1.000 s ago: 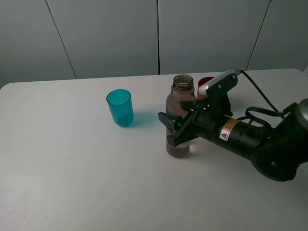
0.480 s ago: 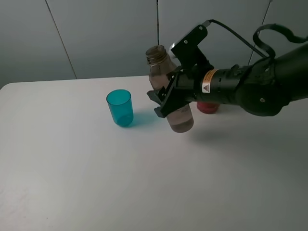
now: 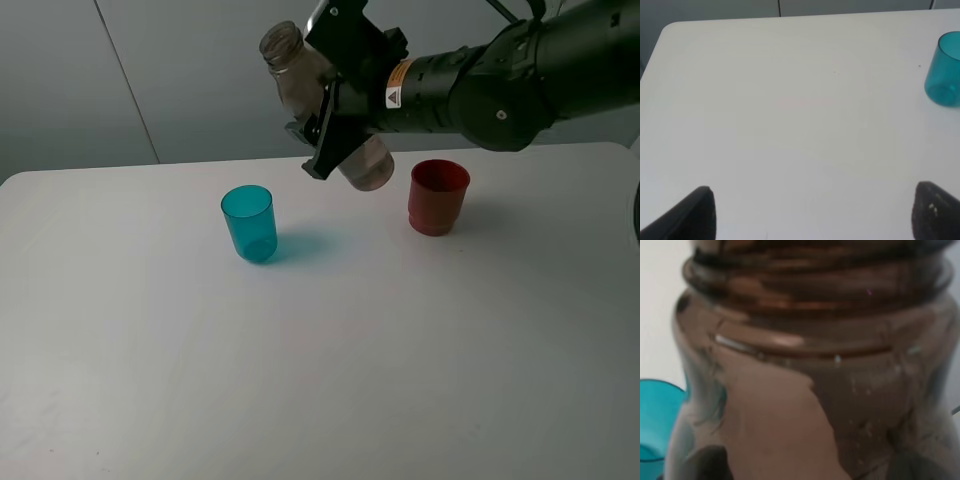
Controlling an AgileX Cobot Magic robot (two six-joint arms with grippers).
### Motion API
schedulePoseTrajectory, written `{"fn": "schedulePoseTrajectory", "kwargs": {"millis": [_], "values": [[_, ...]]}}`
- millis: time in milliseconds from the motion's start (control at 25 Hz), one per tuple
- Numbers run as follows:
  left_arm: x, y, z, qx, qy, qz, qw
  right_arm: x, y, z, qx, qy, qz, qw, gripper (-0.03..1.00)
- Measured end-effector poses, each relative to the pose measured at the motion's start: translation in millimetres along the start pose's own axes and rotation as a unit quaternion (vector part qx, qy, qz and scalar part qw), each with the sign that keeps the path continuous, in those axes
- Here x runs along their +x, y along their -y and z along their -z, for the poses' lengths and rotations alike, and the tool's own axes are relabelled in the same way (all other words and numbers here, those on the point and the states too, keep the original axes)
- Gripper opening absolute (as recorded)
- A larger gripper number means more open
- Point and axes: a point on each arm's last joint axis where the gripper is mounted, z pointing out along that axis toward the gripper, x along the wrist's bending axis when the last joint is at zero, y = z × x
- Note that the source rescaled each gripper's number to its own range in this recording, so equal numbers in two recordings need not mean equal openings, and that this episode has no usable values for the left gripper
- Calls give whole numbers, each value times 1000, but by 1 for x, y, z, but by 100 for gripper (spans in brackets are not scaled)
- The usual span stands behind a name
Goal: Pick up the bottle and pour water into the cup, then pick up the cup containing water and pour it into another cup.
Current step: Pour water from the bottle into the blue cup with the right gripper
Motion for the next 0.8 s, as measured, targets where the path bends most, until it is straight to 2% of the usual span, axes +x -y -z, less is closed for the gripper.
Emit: {"fn": "schedulePoseTrajectory", "kwargs": {"millis": [400, 800], "values": [[0, 0, 0, 0, 0, 0, 1000, 2, 10, -48, 17, -12, 140, 990, 0], [0, 0, 0, 0, 0, 0, 1000, 4, 23, -82, 33, -11, 244, 969, 0]]}}
